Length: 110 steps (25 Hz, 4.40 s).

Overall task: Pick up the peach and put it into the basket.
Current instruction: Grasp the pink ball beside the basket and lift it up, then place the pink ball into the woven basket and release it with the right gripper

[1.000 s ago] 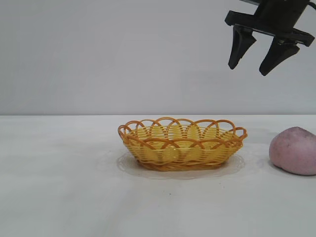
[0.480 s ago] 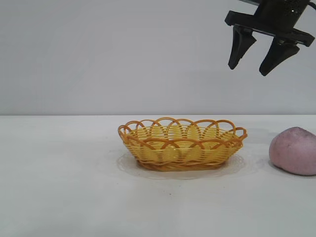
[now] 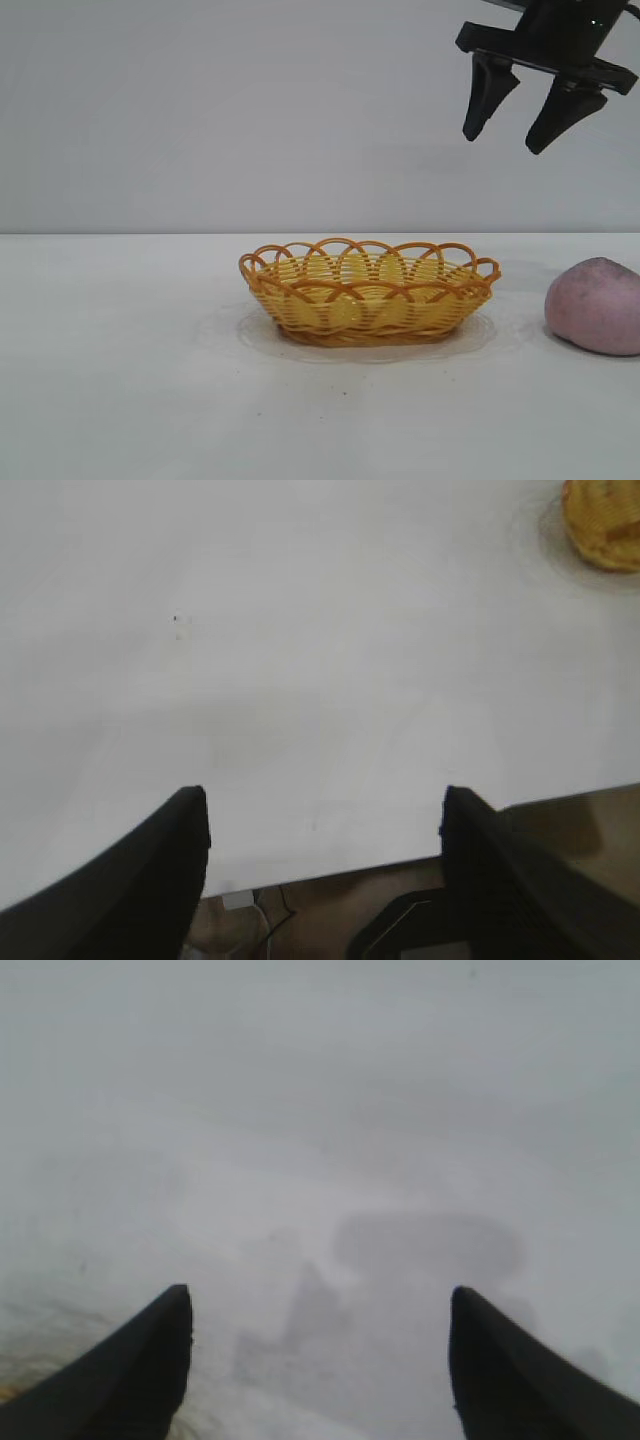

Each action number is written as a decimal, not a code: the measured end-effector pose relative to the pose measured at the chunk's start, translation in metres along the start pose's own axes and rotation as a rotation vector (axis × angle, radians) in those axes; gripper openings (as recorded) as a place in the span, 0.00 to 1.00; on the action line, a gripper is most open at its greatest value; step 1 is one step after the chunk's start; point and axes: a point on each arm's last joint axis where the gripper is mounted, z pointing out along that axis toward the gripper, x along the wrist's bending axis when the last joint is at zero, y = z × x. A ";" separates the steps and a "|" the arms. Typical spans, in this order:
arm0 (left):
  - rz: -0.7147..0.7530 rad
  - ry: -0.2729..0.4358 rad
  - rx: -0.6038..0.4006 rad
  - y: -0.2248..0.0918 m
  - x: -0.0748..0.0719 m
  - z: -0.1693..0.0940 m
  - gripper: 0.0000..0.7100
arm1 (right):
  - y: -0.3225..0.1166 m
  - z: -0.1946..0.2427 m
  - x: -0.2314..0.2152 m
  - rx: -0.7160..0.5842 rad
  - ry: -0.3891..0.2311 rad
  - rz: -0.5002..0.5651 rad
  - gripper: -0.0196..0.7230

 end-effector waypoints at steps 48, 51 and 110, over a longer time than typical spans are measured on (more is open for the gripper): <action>-0.015 0.034 -0.215 -0.023 -0.006 -0.002 0.66 | -0.040 -0.050 0.011 0.491 0.029 -0.129 0.45; -0.019 0.040 -0.215 -0.023 -0.006 -0.002 0.66 | -0.040 -0.050 0.011 0.492 0.031 -0.118 0.45; -0.019 0.040 -0.215 -0.023 -0.006 -0.002 0.66 | -0.054 0.050 0.129 0.534 0.211 -0.313 0.25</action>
